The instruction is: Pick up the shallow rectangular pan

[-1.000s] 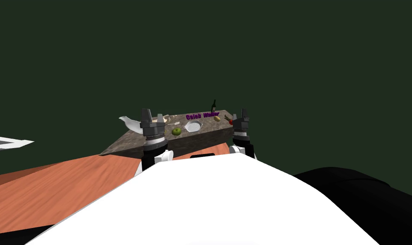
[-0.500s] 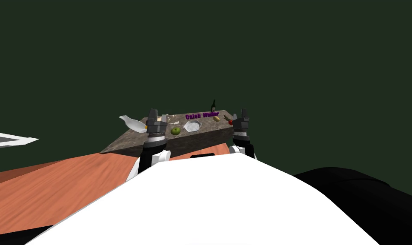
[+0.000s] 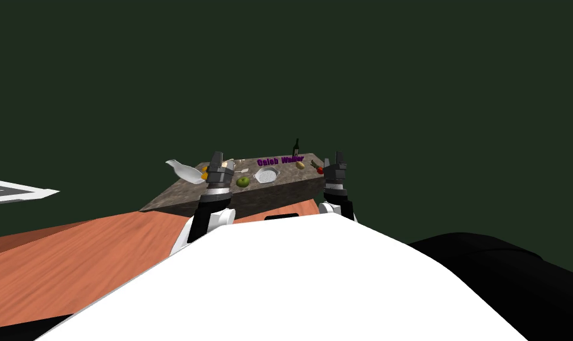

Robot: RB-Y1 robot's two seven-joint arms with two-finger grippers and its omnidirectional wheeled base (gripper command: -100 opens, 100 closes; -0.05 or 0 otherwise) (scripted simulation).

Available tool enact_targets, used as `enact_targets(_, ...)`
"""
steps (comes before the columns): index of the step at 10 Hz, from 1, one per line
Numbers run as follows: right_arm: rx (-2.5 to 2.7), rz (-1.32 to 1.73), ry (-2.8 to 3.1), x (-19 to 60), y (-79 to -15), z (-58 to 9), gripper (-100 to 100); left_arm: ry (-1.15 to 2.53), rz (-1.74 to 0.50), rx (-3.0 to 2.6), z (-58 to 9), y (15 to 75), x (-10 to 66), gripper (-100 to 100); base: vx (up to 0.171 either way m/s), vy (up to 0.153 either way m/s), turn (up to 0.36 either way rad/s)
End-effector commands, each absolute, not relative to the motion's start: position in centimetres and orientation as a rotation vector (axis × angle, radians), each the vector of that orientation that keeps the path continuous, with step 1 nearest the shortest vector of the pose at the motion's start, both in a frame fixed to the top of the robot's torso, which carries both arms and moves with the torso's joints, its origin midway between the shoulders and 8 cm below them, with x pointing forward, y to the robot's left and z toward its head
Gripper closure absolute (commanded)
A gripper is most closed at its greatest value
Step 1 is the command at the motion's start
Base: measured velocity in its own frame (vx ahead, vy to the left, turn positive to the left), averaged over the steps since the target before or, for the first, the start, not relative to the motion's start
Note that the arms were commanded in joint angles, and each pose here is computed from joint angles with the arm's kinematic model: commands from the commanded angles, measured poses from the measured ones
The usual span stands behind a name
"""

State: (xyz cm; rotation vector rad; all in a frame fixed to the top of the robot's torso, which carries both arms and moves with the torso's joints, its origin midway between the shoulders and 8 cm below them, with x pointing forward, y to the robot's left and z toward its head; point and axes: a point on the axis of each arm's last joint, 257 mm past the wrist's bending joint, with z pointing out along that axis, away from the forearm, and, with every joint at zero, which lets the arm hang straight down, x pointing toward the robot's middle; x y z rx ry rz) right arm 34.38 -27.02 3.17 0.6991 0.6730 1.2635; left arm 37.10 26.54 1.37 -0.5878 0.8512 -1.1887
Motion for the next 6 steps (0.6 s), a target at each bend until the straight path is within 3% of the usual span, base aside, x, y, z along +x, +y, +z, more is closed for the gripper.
enact_targets(1, 0.699, 1.263, 0.673, 34.4, -27.0, 3.2, 0, 0.881, -1.186, -0.625, 0.6, 26.9, 37.7, -100, -0.005, -0.039, 0.026)
enact_targets(6, 0.699, 1.263, 0.673, 34.4, -27.0, 3.2, 0, 0.949, -1.166, -0.732, -1.4, 27.9, 39.4, -100, -0.004, -0.046, 0.017)
